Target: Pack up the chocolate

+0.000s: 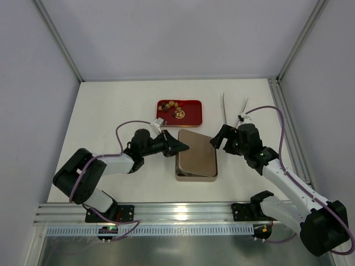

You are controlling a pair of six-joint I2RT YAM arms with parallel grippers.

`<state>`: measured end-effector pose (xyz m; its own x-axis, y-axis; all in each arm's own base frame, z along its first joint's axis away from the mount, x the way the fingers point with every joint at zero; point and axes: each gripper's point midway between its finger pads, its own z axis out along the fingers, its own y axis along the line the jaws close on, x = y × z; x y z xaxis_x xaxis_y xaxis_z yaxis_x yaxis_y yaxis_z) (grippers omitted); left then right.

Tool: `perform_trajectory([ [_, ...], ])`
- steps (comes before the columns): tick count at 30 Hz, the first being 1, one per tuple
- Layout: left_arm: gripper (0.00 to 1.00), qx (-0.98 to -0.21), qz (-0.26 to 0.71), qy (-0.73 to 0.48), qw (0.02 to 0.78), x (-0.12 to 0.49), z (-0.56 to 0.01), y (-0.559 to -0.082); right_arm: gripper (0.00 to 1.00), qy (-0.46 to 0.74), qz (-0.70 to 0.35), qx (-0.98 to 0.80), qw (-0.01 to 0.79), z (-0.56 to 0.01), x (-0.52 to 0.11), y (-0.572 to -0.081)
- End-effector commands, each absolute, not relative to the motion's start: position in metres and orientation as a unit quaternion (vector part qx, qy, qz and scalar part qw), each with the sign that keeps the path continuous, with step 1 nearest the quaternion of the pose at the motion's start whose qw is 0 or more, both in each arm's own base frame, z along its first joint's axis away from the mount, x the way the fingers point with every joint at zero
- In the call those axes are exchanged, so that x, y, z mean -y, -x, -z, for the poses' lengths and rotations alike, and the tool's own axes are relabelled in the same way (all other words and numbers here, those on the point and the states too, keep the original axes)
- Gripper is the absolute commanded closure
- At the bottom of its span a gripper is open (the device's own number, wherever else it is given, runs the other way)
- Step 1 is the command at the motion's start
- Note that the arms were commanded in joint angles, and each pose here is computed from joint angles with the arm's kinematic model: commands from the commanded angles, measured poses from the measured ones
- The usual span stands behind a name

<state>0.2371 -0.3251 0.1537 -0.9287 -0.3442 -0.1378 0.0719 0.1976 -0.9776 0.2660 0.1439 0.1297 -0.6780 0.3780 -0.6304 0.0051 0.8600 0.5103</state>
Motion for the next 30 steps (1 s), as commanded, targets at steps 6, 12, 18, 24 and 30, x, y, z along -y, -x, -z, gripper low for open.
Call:
perform_trajectory([
  [6,0.98,-0.749,0.637,0.085,0.16,0.32,-0.151,-0.236,0.09,-0.107,-0.256,-0.871,0.405,-0.137,-0.149,-0.274],
  [12,0.89,-0.757,0.63,0.092,0.147,0.316,-0.141,-0.234,0.1,-0.107,-0.255,-0.872,0.405,-0.135,-0.148,-0.273],
  [18,0.8,-0.771,0.614,0.091,0.14,0.314,-0.132,-0.232,0.1,-0.108,-0.256,-0.872,0.404,-0.133,-0.148,-0.272],
  [24,0.68,-0.783,0.6,0.088,0.138,0.309,-0.126,-0.23,0.1,-0.11,-0.257,-0.872,0.403,-0.131,-0.148,-0.271],
  [30,0.6,-0.791,0.59,0.092,0.136,0.304,-0.122,-0.229,0.1,-0.11,-0.258,-0.872,0.402,-0.13,-0.148,-0.271],
])
